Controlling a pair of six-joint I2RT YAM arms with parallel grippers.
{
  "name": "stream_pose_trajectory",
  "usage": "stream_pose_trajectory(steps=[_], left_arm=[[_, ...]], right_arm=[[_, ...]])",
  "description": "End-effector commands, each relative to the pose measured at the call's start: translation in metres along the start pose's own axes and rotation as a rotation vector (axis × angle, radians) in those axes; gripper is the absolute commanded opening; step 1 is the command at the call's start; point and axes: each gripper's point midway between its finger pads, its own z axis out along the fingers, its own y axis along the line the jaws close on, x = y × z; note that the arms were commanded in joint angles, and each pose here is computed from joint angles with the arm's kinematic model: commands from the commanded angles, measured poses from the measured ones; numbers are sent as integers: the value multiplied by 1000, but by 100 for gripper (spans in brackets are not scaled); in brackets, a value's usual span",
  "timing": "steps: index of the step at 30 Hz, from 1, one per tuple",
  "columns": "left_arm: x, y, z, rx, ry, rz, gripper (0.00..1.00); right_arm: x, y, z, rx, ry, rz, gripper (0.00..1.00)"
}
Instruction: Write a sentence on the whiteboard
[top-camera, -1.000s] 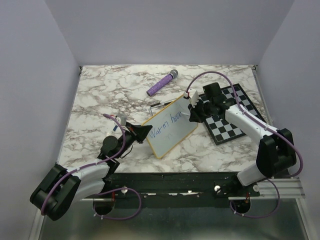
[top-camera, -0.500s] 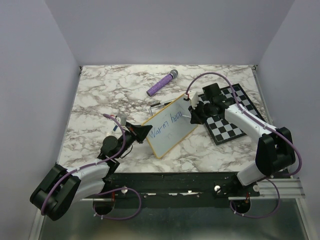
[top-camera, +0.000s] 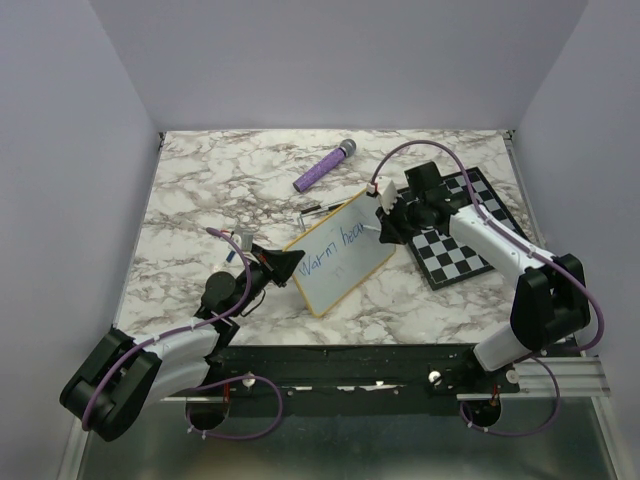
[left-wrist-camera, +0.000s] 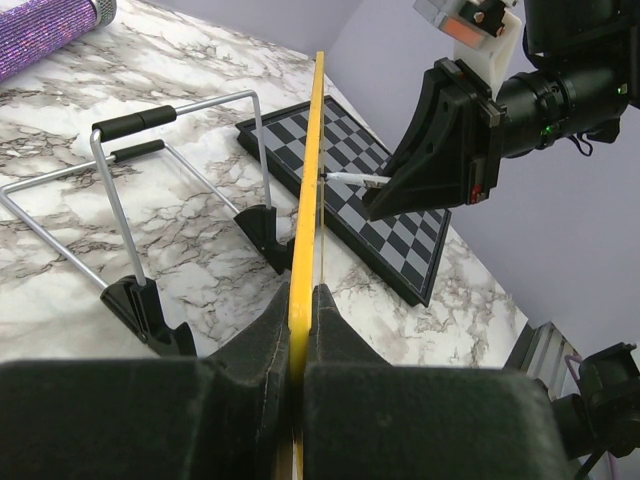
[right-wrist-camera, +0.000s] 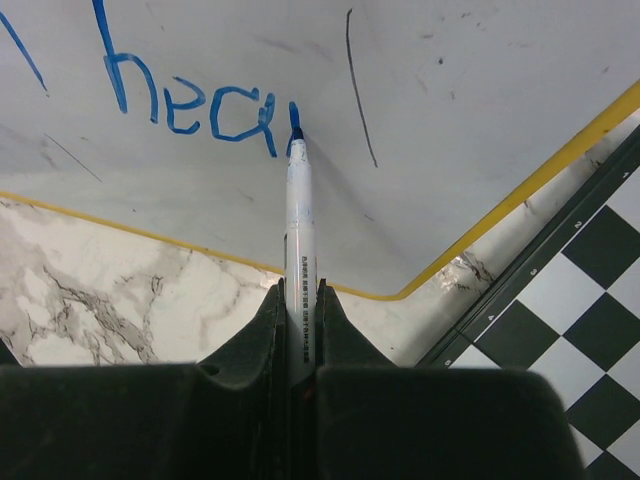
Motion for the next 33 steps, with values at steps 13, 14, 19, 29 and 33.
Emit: stream_pose_trajectory(steps=[13,14,19,29,33], left_arm=[[8,-5,-3,38,38,34,0],[9,-5,-3,38,41,34,0],[8,-6,-4,39,37,36,0],[7,-5,-1,36,44,41,0],[8,-5,0,34,49,48,0]], right_arm=[[-11,-25,-6,94,-30,54,1],[-11,-22,-6,83,-35,51,0],[-32,8,-22,-47,-150,-16,0],[-38,18,-32,-62,-199,-35,0],[-40,15,-36,-43,-210,-44,1]])
